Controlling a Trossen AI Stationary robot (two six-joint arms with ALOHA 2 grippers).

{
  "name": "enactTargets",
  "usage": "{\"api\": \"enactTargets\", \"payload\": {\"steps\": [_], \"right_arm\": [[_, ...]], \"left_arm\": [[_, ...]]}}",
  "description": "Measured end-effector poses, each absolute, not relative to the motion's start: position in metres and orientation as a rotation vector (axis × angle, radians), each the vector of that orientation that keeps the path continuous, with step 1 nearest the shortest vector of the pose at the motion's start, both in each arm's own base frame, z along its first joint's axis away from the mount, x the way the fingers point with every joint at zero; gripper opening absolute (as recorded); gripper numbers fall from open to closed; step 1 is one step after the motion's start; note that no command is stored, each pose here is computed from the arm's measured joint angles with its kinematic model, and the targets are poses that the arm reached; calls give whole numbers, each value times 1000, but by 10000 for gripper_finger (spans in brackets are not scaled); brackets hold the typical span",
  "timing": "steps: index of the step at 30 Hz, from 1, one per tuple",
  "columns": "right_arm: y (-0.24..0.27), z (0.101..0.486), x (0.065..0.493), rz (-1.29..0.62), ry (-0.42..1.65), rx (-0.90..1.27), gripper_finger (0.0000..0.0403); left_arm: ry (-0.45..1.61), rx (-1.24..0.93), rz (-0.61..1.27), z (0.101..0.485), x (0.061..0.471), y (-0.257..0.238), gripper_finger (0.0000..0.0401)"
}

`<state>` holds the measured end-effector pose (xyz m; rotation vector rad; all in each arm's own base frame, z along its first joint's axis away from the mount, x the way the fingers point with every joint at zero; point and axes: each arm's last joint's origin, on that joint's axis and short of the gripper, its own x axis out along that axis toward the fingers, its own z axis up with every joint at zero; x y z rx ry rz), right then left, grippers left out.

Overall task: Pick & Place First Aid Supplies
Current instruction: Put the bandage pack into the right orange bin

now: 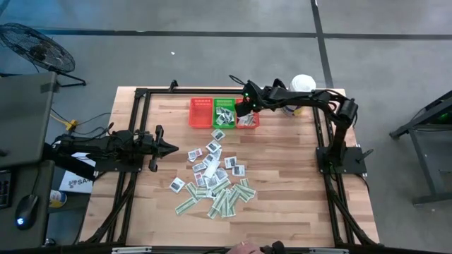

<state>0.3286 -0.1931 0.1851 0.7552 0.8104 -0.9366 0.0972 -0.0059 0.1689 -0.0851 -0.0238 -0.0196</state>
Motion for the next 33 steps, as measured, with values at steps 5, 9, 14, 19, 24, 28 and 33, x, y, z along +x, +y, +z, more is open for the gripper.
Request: {"api": "enactTargets", "payload": {"steps": [5,9,14,19,24,28,33], "right_arm": [[-192,188,329,-931,799,753,205],[-190,200,327,-923,765,737,206],[-186,215,324,-874,745,708,206],[-176,223,326,-747,771,660,206],[-165,228,329,-622,810,536,206],[-152,234,332,-556,840,430,206],[-126,244,332,-539,873,317,206]], "left_arm": [[-24,-85,-20,169,97,-6,1],[-24,-85,-19,169,97,-6,1],[-24,-85,-19,169,97,-6,1],[-24,-85,-20,169,97,-6,1],[-24,-85,-20,169,97,-6,1],[-24,-85,-20,169,97,-6,1],[-24,-85,-19,169,97,-6,1]]}}
